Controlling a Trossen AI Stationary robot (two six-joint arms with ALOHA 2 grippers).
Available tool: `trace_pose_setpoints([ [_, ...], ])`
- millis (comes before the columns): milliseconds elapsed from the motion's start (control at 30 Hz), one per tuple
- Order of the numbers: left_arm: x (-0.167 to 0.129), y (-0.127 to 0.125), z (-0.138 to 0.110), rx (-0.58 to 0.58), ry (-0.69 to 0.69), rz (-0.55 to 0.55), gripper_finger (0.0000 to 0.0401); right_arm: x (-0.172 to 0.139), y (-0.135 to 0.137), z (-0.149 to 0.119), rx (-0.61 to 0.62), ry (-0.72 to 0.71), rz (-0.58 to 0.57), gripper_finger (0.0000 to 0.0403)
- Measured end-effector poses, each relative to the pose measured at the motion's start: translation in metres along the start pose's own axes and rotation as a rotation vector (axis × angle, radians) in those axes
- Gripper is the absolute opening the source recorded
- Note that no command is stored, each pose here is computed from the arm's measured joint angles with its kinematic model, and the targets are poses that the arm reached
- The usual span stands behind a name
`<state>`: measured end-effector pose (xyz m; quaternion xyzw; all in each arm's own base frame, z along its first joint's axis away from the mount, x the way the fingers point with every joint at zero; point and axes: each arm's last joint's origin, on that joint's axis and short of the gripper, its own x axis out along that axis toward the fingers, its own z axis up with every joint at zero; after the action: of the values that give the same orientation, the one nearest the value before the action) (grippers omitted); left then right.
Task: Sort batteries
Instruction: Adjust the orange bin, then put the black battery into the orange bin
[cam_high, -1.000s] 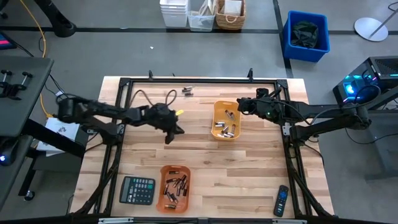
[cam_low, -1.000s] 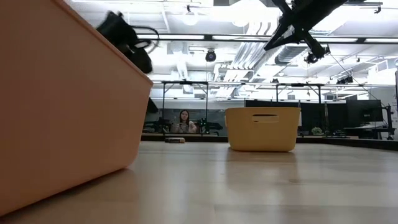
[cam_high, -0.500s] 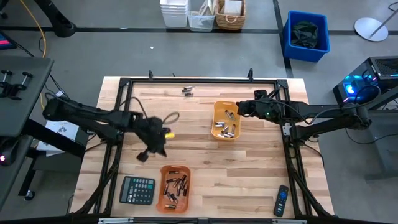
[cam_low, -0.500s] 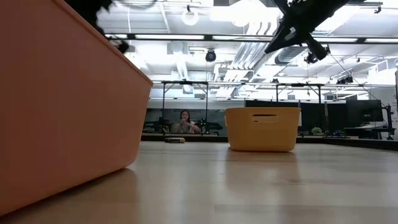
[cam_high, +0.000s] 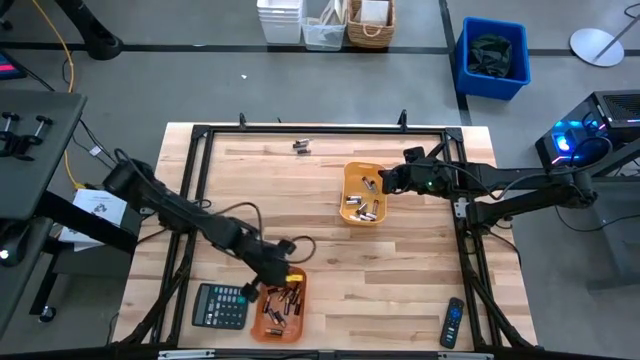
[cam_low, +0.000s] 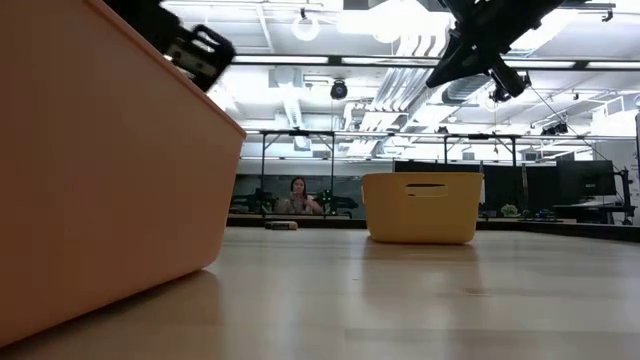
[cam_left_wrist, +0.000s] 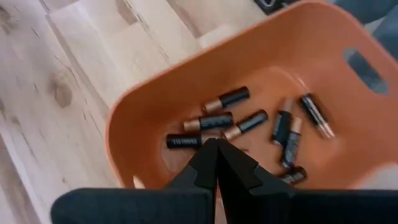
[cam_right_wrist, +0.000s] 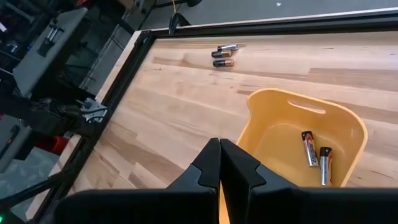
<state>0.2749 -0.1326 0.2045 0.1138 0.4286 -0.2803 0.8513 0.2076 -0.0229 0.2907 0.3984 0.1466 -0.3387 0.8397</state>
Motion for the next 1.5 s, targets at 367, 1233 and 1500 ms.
trace_pose_setpoints([
  [367, 0.019, 0.011, -0.019, -0.088, 0.337, 0.083, 0.0000, 0.000, 0.000, 0.000, -0.021, 0.014, 0.009, 0.0000],
  [1233, -0.124, 0.130, -0.046, -0.263, 0.076, 0.518, 0.0000, 0.003, -0.002, 0.007, -0.013, -0.025, 0.000, 0.0000],
  [1500, -0.139, 0.259, -0.116, -0.672, 0.025, 0.742, 0.0001, 0.011, -0.014, 0.032, 0.105, -0.159, -0.056, 0.0000],
])
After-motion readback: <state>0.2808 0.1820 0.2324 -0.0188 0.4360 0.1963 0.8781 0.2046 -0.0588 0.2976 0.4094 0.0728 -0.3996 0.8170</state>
